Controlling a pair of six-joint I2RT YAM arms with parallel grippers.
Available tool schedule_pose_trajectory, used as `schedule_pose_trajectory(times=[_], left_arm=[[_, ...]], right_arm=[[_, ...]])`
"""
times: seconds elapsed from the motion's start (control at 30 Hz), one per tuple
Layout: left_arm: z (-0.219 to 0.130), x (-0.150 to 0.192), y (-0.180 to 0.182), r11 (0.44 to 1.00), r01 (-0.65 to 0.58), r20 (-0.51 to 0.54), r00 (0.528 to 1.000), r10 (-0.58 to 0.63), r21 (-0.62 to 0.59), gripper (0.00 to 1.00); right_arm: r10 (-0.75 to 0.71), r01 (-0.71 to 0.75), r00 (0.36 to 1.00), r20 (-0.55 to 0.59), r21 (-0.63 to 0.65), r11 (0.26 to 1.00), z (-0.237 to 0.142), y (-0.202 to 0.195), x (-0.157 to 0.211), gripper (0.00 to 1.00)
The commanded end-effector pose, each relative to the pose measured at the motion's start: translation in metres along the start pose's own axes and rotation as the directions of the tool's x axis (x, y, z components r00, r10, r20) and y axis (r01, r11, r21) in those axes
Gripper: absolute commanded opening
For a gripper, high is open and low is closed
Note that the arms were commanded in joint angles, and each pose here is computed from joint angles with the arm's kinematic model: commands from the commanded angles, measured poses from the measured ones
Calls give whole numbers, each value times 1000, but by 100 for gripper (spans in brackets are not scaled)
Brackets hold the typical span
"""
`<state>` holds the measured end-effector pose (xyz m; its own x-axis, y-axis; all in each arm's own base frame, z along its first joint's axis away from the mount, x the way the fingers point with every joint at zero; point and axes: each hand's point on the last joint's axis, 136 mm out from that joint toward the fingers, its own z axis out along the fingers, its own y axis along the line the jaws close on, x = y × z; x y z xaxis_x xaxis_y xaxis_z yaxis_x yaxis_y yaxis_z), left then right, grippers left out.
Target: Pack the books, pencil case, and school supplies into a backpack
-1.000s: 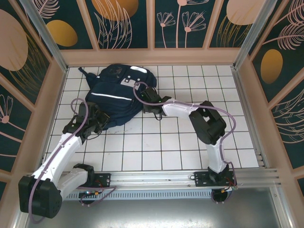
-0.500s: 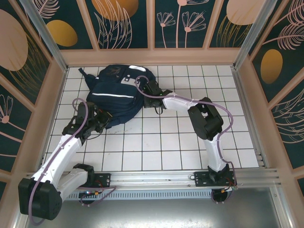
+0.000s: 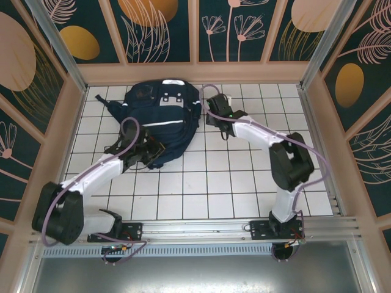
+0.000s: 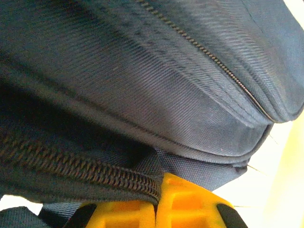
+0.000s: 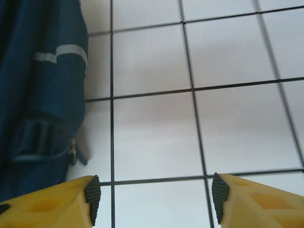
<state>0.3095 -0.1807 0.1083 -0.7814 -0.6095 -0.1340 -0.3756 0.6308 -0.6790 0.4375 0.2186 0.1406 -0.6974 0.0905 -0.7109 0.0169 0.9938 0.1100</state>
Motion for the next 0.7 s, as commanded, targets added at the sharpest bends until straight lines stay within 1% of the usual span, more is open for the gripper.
schedule_pose_trajectory(times=[0.0,0.03,0.1,0.17,0.2,0.27,0.3,0.37,0.43,0.47,0.5,0.6,0.67], left_arm=[[2,-12,-68,983,-95,58,995,86,158,2],[6,-10,-73,982,-106,52,994,99,157,13],[14,-7,-78,981,-133,36,991,129,139,42],[17,-10,-76,983,-156,38,988,152,102,61],[16,-15,-77,982,-174,54,984,170,78,70],[10,-26,-78,976,-217,97,972,215,19,85],[5,-34,-78,970,-241,130,962,242,-20,92],[-8,-49,-81,952,-292,191,933,304,-88,98],[-24,-67,-86,929,-336,261,893,367,-158,99],[-33,-78,-88,917,-349,302,868,395,-196,99],[-42,-88,-90,905,-357,339,842,419,-230,99],[-65,-111,-91,889,-354,413,792,450,-290,99],[-78,-124,-87,884,-339,453,765,458,-322,99]], right_arm=[[49,-51,996,70,36,998,-29,-19,-9,73],[61,-64,995,79,39,997,-34,-24,-10,75],[92,-97,991,100,47,994,-47,-37,-11,86],[119,-125,985,125,40,991,-60,-47,-13,97],[135,-141,981,138,34,989,-66,-52,-14,99],[153,-154,974,166,-9,988,-81,-54,-16,99],[186,-187,964,187,-13,982,-85,-68,-21,99],[226,-221,950,217,-48,974,-95,-80,-23,99],[227,-211,935,272,-84,974,-105,-90,-27,99],[220,-202,922,318,-87,975,-111,-97,-28,99],[209,-193,908,363,-81,978,-118,-104,-28,99],[183,-199,850,493,-21,980,-135,-131,-31,99],[156,-193,835,528,15,981,-138,-146,-26,99]])
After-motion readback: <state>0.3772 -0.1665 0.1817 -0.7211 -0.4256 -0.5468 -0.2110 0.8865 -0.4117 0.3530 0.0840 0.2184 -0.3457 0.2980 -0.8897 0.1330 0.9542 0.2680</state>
